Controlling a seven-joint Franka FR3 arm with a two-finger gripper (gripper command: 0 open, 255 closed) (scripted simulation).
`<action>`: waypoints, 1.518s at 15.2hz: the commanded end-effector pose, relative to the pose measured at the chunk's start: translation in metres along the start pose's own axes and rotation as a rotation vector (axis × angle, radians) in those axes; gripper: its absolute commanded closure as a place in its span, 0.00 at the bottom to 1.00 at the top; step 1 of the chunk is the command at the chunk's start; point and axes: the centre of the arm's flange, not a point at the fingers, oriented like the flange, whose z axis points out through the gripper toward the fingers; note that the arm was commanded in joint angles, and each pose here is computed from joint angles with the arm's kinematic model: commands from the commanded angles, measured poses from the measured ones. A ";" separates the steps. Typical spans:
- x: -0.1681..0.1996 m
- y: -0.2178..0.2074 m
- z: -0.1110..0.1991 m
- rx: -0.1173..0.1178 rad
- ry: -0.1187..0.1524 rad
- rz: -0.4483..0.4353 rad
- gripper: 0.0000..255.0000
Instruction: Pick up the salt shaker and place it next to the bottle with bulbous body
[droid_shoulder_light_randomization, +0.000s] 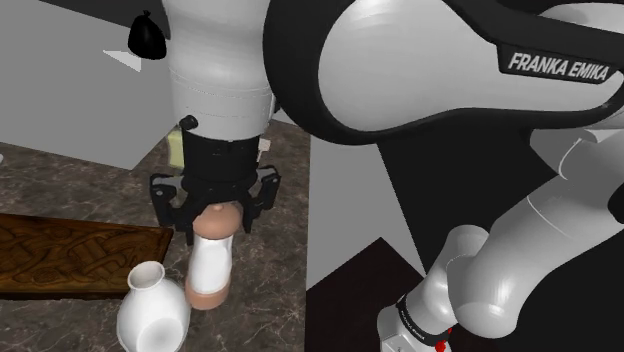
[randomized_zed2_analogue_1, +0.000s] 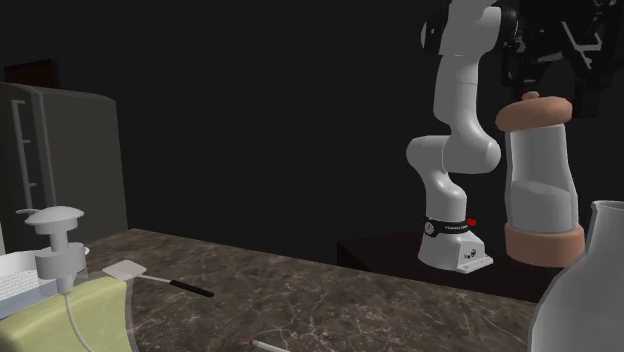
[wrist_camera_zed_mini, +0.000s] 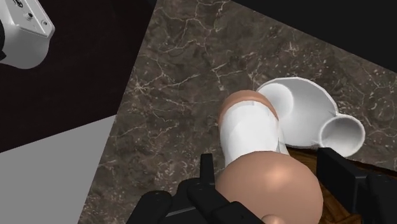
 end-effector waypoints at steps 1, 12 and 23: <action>0.001 0.000 0.010 0.001 0.000 0.000 1.00; 0.004 -0.002 0.068 0.001 0.000 0.000 1.00; 0.090 0.009 0.154 0.012 -0.071 -0.009 0.00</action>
